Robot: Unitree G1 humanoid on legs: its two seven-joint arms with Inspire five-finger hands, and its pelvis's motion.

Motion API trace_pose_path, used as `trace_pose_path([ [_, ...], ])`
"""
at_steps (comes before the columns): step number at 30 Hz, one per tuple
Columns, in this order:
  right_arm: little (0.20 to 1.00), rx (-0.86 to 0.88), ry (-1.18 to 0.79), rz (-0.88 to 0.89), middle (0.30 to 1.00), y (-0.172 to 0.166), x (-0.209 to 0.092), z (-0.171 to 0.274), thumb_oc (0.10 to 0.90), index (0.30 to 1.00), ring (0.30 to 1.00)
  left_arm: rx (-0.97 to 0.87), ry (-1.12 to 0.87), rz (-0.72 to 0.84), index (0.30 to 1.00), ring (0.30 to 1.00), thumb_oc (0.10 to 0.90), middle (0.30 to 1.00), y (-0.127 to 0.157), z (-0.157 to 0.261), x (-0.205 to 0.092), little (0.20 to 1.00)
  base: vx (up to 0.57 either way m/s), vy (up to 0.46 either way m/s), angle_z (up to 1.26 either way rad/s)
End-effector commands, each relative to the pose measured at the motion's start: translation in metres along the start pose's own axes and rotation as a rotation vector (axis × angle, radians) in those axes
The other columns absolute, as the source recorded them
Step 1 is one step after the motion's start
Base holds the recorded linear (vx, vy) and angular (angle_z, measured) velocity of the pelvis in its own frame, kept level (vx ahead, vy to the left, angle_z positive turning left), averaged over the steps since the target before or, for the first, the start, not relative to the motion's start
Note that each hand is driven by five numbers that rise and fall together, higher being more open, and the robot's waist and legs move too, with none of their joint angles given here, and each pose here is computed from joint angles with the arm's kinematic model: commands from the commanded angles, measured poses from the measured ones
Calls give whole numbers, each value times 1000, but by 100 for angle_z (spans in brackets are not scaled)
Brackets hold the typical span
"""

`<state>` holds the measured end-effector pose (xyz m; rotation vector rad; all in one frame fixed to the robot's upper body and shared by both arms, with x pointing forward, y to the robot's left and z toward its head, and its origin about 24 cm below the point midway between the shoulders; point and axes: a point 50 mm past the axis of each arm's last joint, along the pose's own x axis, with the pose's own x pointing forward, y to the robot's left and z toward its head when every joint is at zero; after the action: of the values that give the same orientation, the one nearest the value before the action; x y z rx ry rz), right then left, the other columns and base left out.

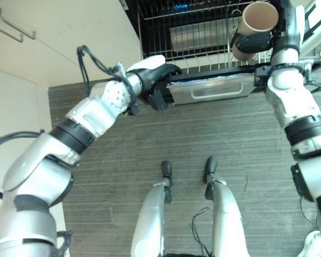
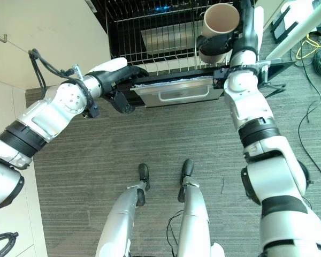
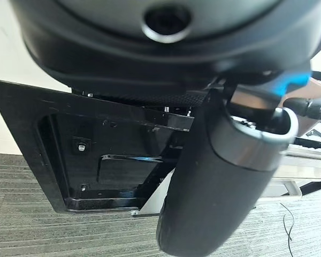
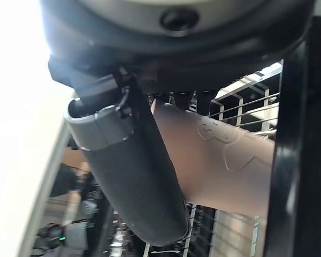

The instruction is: Place the dishes in the dishwasher.

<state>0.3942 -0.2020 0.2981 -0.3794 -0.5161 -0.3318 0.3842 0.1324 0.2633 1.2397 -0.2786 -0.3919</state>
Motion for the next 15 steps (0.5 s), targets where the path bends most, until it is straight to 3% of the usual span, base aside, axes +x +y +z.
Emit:
trace_pose_path([
  [1,900,-15,-153,-69,900,-20,12,50,800,900,900,-9,-130,117,900,900,800,900,22,32,-3,900,-8,6,-4],
  [3,900,9,43,-43,900,-19,9,17,800,900,900,-27,-129,127,900,900,800,900,20,28,-5,900,1,32,-5],
  [5,900,-50,11,-9,900,-15,4,10,800,900,900,-30,-122,123,900,900,800,900,16,23,-6,900,-1,8,-4],
  [6,900,-104,326,124,900,-10,0,-25,800,900,900,-18,-114,111,900,900,800,900,21,25,-6,900,1,-102,-3],
  [7,900,-113,186,-6,900,-13,-1,-15,800,900,900,-15,-113,108,900,900,800,900,19,22,-9,900,58,-109,1],
  [8,900,-133,131,-24,900,-14,-2,-13,800,900,900,-20,-110,100,900,900,800,900,14,18,-9,900,54,-73,5],
  [10,900,-78,183,-12,900,-15,2,-10,800,900,900,-9,-110,103,900,900,800,900,20,23,-6,900,-2,-7,6],
  [15,900,-95,58,-104,900,-17,5,6,800,900,900,-16,-109,129,900,900,800,900,23,29,-4,900,-46,12,-3],
])
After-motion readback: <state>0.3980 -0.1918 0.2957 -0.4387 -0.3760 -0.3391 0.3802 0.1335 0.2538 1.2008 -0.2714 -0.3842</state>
